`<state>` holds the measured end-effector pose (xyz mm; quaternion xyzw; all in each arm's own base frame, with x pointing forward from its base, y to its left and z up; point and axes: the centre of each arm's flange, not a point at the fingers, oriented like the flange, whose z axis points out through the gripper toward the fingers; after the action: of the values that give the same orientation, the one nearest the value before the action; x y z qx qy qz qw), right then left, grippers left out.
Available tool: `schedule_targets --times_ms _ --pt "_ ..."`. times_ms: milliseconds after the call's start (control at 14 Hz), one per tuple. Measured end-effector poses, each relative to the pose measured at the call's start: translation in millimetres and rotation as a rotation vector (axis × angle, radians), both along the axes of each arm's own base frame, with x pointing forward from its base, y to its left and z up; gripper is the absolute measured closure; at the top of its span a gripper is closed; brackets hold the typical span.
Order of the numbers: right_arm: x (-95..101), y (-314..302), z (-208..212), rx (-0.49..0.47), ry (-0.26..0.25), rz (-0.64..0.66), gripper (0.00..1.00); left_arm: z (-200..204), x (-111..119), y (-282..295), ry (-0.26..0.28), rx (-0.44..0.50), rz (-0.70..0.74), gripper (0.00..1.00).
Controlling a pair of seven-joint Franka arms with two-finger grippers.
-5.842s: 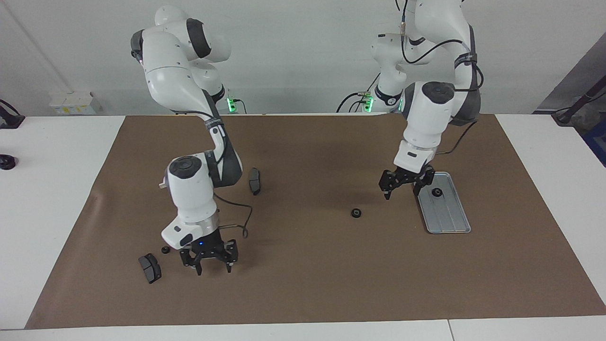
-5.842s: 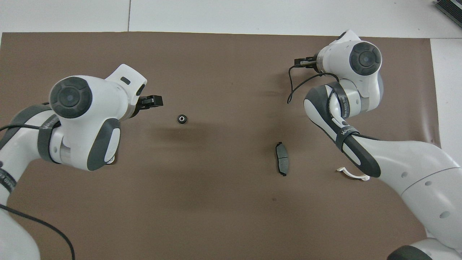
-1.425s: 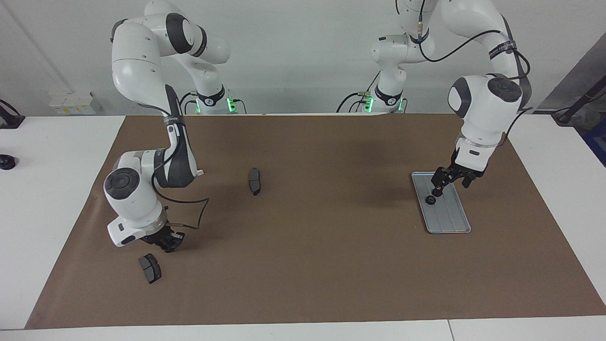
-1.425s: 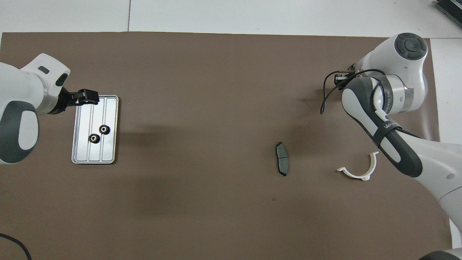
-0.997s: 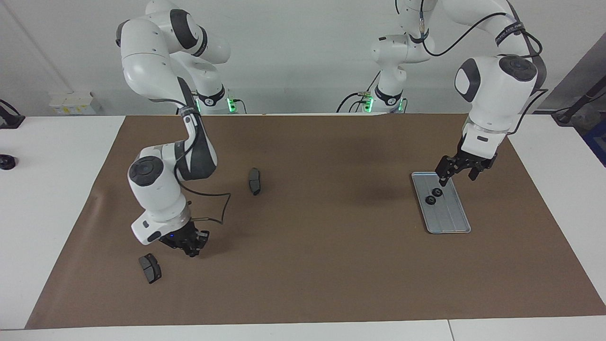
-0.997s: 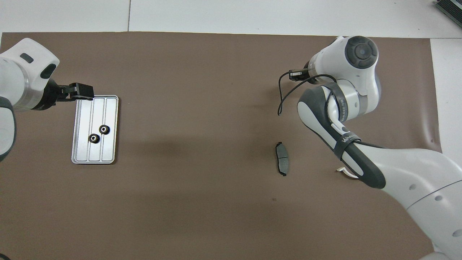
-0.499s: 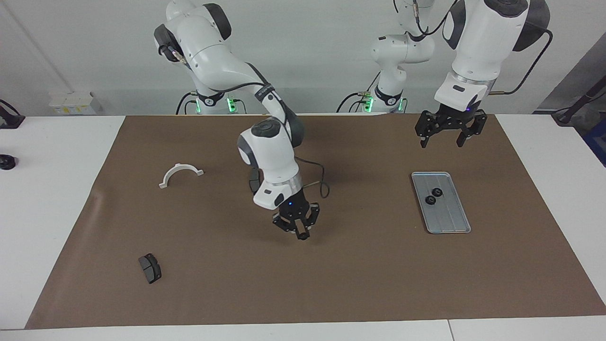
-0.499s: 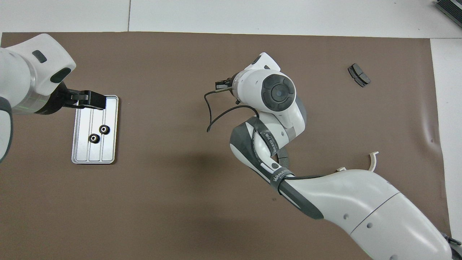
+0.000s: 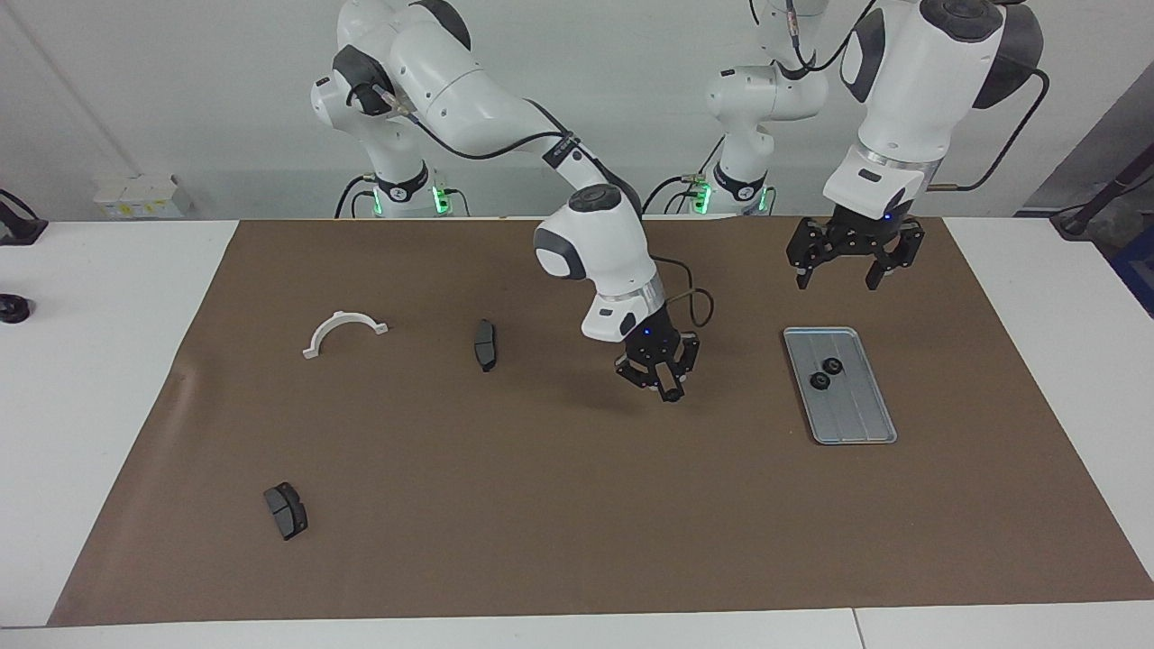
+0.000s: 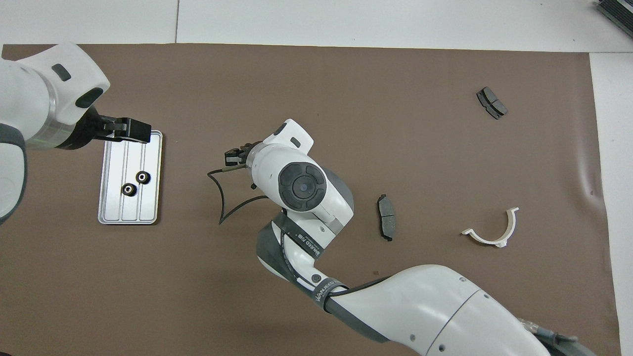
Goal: Pick bearing gear from pile to tray
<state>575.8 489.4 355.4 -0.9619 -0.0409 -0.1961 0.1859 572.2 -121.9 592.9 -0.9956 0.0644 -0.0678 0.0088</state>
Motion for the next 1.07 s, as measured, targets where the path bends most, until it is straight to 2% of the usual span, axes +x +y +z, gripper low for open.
schedule_targets --times_ms 71,142,285,427,499,641,784,926,1069 --pt "-2.1 3.3 -1.4 0.012 0.002 -0.009 0.70 -2.9 2.2 0.4 0.001 -0.003 0.001 0.00" --pt "-2.4 4.2 -1.5 0.023 0.005 -0.023 0.63 -6.4 4.1 0.1 0.003 -0.005 0.001 0.00" --pt "0.1 1.7 -1.6 0.025 0.005 -0.042 0.41 -18.3 9.2 -0.9 0.001 -0.009 0.000 0.00" --pt "13.0 -12.4 -1.4 -0.002 -0.025 -0.056 0.19 -47.1 19.2 -2.7 -0.003 -0.016 0.002 0.00" --pt "22.8 -23.6 1.4 -0.010 -0.040 -0.072 0.11 -67.1 25.5 -4.1 -0.009 -0.025 0.017 0.00" --pt "51.2 -59.4 15.9 -0.013 -0.070 -0.124 0.10 -109.6 32.5 -11.5 -0.028 -0.044 0.047 0.00" --pt "81.2 -109.6 35.4 -0.048 -0.085 -0.163 0.10 -144.9 23.3 -27.5 -0.020 -0.053 0.068 0.00" --pt "101.3 -158.1 56.2 -0.097 -0.070 -0.198 0.10 -165.7 10.2 -43.3 -0.020 -0.065 0.111 0.00" --pt "109.3 -190.2 71.7 -0.132 -0.036 -0.201 0.10 -180.1 0.1 -62.5 -0.033 -0.085 0.155 0.00"
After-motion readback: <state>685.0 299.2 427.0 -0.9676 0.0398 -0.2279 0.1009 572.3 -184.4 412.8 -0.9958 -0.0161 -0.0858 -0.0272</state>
